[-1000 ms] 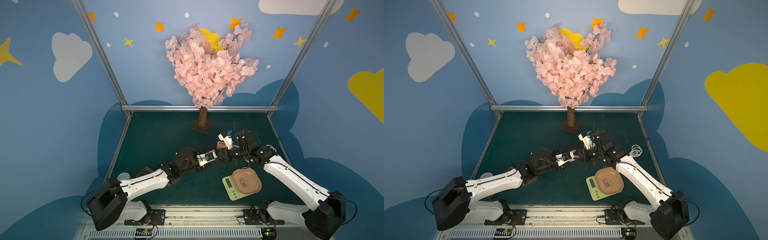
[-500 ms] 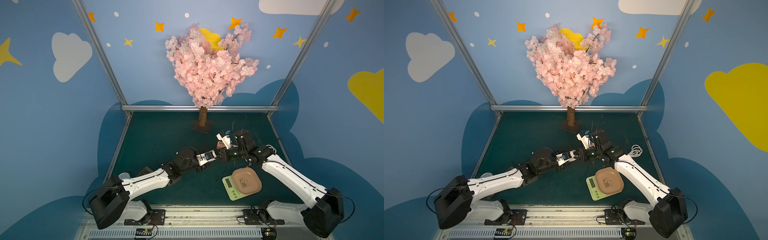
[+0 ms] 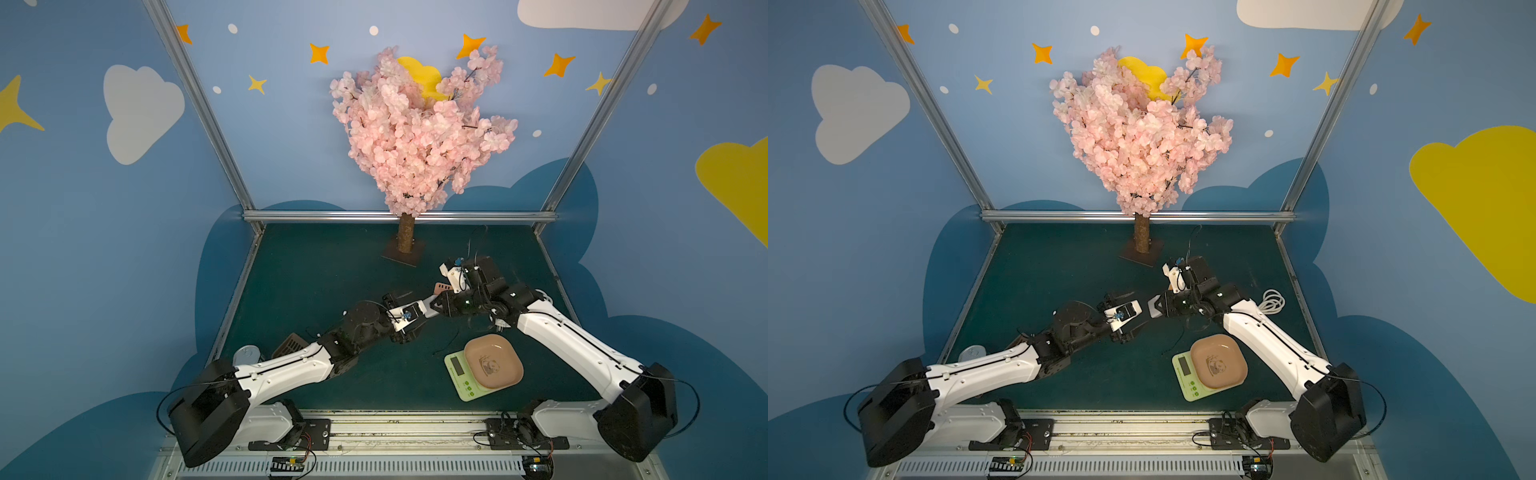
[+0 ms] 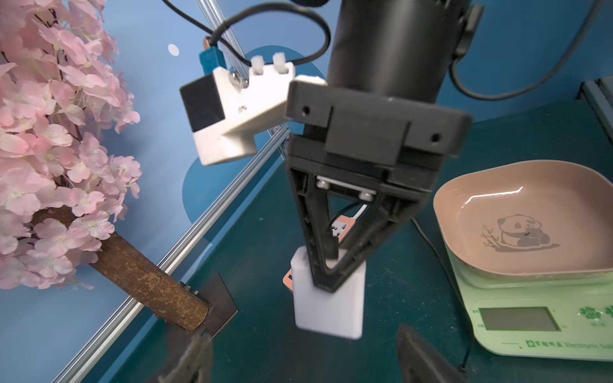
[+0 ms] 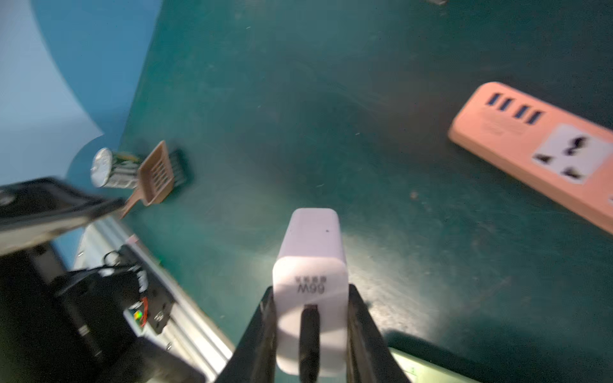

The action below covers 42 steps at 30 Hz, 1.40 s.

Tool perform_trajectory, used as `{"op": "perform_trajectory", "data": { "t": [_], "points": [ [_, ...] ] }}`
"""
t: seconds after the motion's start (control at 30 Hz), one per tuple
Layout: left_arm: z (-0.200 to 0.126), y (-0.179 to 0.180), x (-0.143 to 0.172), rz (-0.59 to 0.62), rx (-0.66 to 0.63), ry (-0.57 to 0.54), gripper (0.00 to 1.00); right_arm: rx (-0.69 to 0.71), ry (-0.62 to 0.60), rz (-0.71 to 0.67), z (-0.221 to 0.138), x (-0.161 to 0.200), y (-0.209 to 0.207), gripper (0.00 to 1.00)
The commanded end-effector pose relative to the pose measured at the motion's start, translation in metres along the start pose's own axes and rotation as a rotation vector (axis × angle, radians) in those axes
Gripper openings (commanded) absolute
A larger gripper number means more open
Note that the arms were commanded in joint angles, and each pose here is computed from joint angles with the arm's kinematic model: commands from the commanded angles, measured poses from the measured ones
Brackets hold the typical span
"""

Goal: Charge the electronic scale
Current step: Insert the plug into the socket.

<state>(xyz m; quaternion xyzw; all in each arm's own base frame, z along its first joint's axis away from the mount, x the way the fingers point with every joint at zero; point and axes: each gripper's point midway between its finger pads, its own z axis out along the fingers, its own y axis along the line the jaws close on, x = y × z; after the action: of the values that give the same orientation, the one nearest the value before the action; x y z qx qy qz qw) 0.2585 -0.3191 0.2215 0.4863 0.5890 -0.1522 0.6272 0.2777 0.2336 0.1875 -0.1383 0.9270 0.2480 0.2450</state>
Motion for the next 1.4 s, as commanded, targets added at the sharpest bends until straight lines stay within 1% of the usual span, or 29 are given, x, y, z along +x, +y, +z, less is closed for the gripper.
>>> {"op": "perform_trajectory", "data": {
  "t": [0.0, 0.07, 0.2, 0.3, 0.4, 0.57, 0.83, 1.03, 1.37],
  "points": [
    [-0.007, 0.007, -0.007, -0.017, -0.038, -0.029, 0.87, 0.262, -0.062, 0.047, -0.01, -0.02, -0.044, 0.08],
    [-0.009, 0.006, -0.004, -0.025, -0.039, -0.023, 0.87, 0.368, -0.09, 0.079, -0.012, -0.028, -0.063, 0.07],
    [-0.013, 0.005, 0.001, -0.041, -0.041, -0.013, 0.87, 0.505, -0.105, 0.13, -0.007, -0.04, -0.092, 0.07],
    [-0.015, 0.004, 0.001, -0.048, -0.039, -0.013, 0.87, 0.574, -0.08, 0.162, -0.001, -0.046, -0.109, 0.07],
    [-0.017, 0.004, 0.001, -0.05, -0.039, -0.01, 0.87, 0.598, -0.058, 0.2, 0.008, -0.051, -0.12, 0.07],
    [-0.019, 0.004, 0.002, -0.054, -0.04, -0.003, 0.87, 0.606, -0.035, 0.254, 0.023, -0.055, -0.131, 0.07],
    [-0.022, 0.003, 0.004, -0.059, -0.038, 0.004, 0.87, 0.559, -0.006, 0.326, 0.04, -0.056, -0.136, 0.07],
    [-0.023, 0.003, 0.004, -0.06, -0.039, 0.006, 0.87, 0.537, 0.028, 0.346, 0.048, -0.054, -0.136, 0.07],
    [-0.023, 0.003, 0.004, -0.062, -0.039, 0.005, 0.87, 0.514, 0.12, 0.367, 0.06, -0.048, -0.14, 0.06]
  ]
}}
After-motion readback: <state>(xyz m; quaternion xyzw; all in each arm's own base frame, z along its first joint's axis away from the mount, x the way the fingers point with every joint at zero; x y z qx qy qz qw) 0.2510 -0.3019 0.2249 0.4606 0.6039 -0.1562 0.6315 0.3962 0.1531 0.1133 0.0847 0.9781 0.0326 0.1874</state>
